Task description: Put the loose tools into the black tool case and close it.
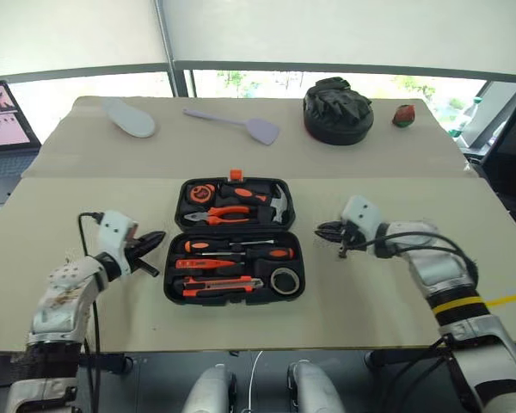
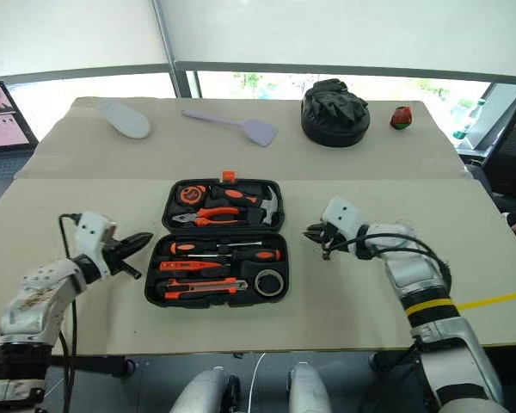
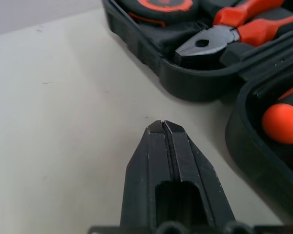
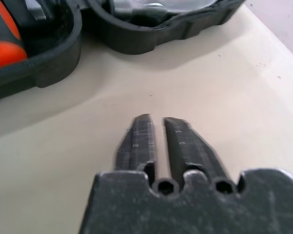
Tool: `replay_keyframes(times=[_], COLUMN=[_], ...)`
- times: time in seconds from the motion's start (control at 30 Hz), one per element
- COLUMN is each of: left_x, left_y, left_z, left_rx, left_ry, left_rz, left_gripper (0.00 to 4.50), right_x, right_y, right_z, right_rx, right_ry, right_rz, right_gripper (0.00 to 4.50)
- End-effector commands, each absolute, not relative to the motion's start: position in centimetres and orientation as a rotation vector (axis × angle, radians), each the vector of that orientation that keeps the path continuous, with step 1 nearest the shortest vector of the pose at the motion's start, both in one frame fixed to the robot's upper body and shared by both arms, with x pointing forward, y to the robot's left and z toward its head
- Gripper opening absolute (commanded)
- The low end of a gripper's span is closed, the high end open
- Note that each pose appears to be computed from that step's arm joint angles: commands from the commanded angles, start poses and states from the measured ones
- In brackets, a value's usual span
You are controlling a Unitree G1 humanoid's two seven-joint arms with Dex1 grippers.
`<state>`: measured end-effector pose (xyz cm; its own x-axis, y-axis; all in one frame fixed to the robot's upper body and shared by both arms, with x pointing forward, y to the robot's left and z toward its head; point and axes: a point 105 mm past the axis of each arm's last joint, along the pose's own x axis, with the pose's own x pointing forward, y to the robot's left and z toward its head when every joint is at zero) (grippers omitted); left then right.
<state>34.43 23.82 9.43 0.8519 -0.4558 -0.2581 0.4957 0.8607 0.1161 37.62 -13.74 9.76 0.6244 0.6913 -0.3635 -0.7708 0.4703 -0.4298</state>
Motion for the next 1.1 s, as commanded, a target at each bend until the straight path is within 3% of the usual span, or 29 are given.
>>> replay_keyframes(times=[0.03, 0.1, 0.37, 0.53, 0.87, 1.0, 1.1], left_x=[35.5, 35.8, 34.1, 33.1, 31.8, 31.4, 31.5], left_y=[22.5, 21.0, 16.2, 14.7, 17.6, 22.0, 22.7], left_z=[9.3, 9.3, 8.6, 8.6, 8.7, 10.9, 12.3], left_rx=[0.218, 0.193, 0.241, 0.257, 0.193, 0.128, 0.028], left_ry=[0.258, 0.258, 0.284, 0.271, 0.345, 0.453, 0.538], left_rz=[-0.545, -0.599, -0.862, -0.925, -0.887, -0.778, -0.739], left_gripper=[0.0, 0.0, 0.0, 0.0, 0.0, 0.93, 1.81], right_x=[37.9, 37.8, 34.2, 32.1, 31.6, 31.7, 32.2], right_y=[-12.1, -12.0, -11.2, -11.8, -15.0, -17.6, -19.5], right_z=[11.1, 10.1, 10.8, 10.6, 10.0, 12.7, 12.7], right_rx=[-0.671, -0.776, -0.694, -0.652, -0.573, -0.435, -0.465], right_ry=[0.071, 0.111, 0.116, 0.169, 0.255, 0.271, 0.393], right_rz=[0.924, 0.94, 1.118, 1.116, 0.959, 0.88, 0.798], right_gripper=[0.05, 0.05, 0.05, 0.05, 0.05, 0.99, 2.06])
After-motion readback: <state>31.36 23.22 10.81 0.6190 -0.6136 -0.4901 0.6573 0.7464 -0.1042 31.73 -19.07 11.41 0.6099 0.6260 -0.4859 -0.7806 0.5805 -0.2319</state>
